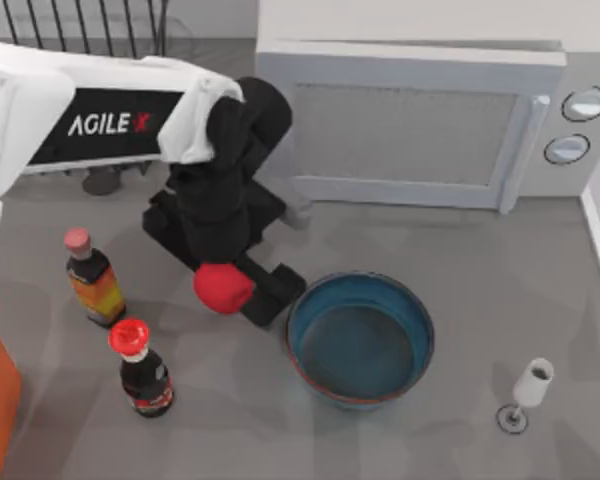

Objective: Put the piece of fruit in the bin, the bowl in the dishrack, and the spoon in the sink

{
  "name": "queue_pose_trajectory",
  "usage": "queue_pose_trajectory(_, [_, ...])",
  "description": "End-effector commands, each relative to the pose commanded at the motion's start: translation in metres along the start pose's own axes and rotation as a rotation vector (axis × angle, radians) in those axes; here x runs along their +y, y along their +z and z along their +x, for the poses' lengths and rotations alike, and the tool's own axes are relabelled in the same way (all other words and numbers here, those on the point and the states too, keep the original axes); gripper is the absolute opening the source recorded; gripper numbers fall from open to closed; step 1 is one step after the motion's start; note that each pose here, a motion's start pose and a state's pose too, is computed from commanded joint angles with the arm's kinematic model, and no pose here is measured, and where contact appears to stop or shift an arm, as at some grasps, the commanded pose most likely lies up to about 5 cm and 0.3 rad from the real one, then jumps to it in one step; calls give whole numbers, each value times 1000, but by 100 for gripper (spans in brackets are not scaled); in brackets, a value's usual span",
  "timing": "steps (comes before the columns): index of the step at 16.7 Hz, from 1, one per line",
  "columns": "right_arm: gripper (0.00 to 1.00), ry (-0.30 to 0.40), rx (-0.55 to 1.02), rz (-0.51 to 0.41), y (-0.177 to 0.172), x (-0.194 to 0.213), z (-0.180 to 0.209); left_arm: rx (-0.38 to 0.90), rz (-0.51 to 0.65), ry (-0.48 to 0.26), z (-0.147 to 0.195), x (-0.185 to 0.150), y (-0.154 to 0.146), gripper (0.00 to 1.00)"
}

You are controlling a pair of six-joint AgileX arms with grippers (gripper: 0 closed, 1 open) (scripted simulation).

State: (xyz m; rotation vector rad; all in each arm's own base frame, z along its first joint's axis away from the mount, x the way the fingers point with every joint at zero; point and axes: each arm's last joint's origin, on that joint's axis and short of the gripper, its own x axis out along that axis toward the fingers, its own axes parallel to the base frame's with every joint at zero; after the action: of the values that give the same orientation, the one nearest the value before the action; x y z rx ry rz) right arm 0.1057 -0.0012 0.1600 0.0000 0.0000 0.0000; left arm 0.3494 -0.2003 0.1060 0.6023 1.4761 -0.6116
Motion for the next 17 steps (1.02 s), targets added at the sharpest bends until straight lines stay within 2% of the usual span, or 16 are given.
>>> queue_pose_trajectory(11, [100, 0, 0, 0, 0, 0, 0, 0, 0, 0, 0, 0, 0, 2])
queue_pose_trajectory(17, [100, 0, 0, 0, 0, 0, 0, 0, 0, 0, 0, 0, 0, 0])
